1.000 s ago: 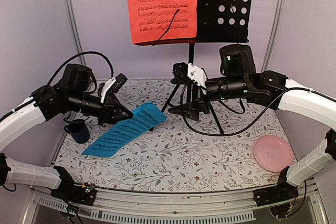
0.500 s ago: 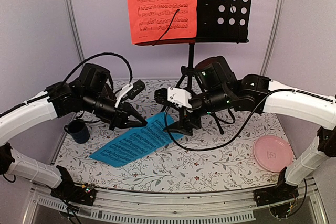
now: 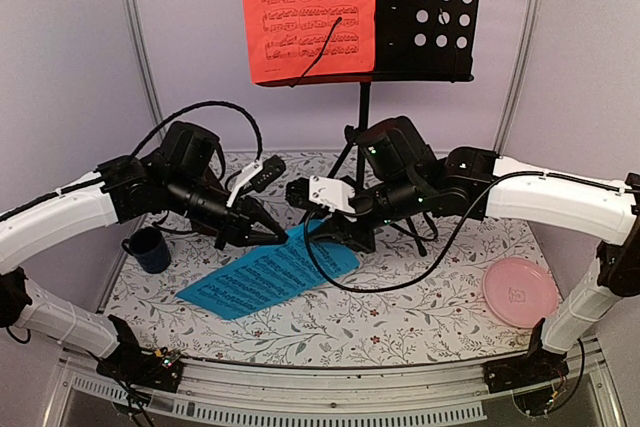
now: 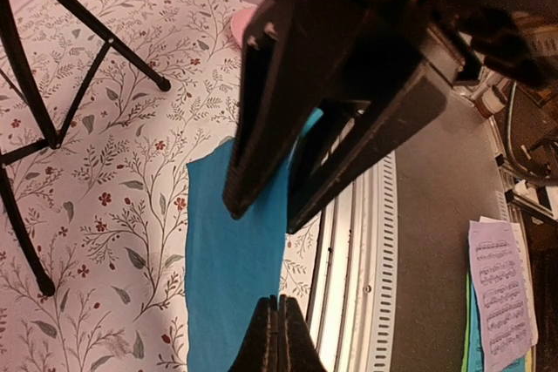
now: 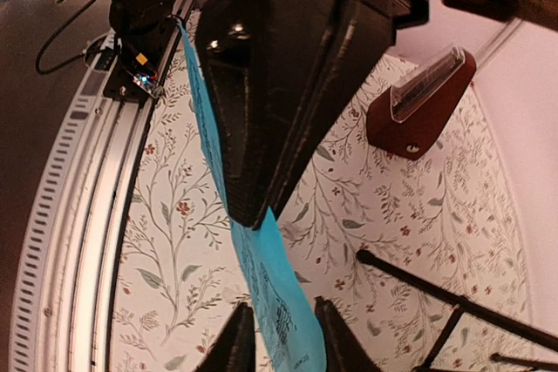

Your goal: Set up the instrument practice props

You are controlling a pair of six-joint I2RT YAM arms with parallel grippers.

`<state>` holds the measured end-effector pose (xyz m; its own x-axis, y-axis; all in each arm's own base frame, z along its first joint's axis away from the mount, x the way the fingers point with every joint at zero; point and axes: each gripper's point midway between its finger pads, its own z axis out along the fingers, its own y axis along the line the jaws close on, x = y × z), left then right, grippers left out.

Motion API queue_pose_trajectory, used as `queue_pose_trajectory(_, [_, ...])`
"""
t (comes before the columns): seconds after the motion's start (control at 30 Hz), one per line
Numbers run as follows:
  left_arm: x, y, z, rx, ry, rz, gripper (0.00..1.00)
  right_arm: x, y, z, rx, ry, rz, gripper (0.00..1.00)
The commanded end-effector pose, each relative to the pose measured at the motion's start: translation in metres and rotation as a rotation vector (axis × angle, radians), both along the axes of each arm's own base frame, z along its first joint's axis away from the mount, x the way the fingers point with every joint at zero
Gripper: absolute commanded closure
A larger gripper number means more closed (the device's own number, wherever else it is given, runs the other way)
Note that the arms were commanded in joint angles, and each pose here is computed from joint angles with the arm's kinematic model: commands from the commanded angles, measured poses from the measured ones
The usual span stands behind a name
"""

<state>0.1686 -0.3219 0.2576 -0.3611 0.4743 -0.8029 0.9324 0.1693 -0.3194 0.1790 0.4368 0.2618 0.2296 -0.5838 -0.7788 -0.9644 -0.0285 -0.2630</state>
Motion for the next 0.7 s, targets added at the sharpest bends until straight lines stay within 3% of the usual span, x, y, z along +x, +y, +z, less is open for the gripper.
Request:
queue_pose_trajectory(0.0, [0.003,-0.008,0.015,-0.052,-0.070,-0.021,1.00,0.000,0.006,0.008,0.025,0.011,-0.010,0.88])
queue_pose_trajectory(0.07, [0.012,-0.006,0.013,-0.042,-0.097,0.022,0.96,0.000,0.004,0.008,0.025,0.019,-0.022,0.98])
queue_pose_trajectory(0.23, [0.037,0.012,0.020,-0.090,-0.128,0.146,0.48,-0.003,-0.002,0.005,0.024,0.051,-0.045,1.00])
queue_pose_trajectory(0.37, [0.050,0.032,0.030,-0.162,-0.141,0.224,0.22,0.002,-0.009,0.007,0.028,0.048,-0.074,1.00])
queue_pose_trajectory(0.5, [0.059,0.051,0.034,-0.223,-0.146,0.298,0.12,0.015,-0.020,0.023,0.066,0.048,-0.117,1.00])
queue_pose_trajectory(0.67, [0.059,0.062,0.032,-0.260,-0.116,0.302,0.11,0.023,-0.028,0.042,0.104,0.023,-0.131,1.00])
